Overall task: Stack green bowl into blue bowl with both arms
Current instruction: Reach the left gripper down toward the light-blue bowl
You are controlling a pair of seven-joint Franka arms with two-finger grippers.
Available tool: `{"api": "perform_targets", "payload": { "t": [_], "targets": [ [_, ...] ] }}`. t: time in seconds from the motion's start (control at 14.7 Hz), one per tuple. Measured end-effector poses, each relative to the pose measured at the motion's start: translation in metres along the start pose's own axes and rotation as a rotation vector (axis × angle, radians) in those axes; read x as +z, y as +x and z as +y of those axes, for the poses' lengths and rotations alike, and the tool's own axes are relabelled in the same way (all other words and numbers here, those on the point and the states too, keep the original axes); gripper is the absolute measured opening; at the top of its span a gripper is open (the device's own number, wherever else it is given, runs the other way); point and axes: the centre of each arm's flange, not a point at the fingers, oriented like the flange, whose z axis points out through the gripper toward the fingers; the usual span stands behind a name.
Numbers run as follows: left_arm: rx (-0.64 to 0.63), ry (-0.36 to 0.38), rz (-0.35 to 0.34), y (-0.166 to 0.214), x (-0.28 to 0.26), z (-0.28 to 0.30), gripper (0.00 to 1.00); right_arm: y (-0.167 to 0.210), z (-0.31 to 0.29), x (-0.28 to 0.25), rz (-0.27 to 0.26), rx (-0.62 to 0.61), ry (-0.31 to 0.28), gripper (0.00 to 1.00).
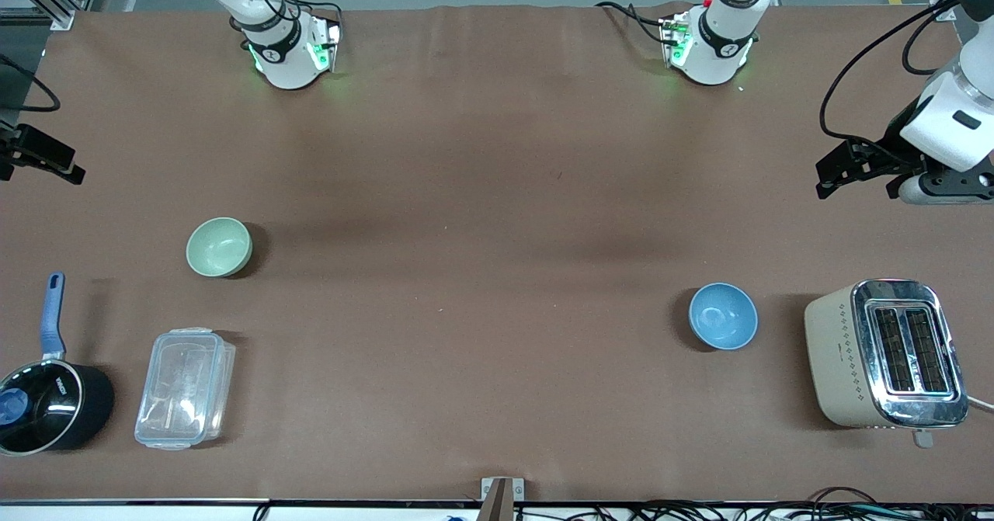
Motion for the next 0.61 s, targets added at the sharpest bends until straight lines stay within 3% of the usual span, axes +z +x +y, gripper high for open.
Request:
{"api": "perform_targets", "payload": {
  "t": [0.41,0.61],
  "targets": [
    [-0.001,0.001,-0.003,0.002,0.002,-0.001,1.00,0.000,0.000,0.000,0.000,0.000,0.000,1.00],
    [-0.015,-0.002,-0.028,0.018,0.038,-0.003,1.00,0.000,0.000,0.000,-0.001,0.000,0.000,1.00]
  ]
}}
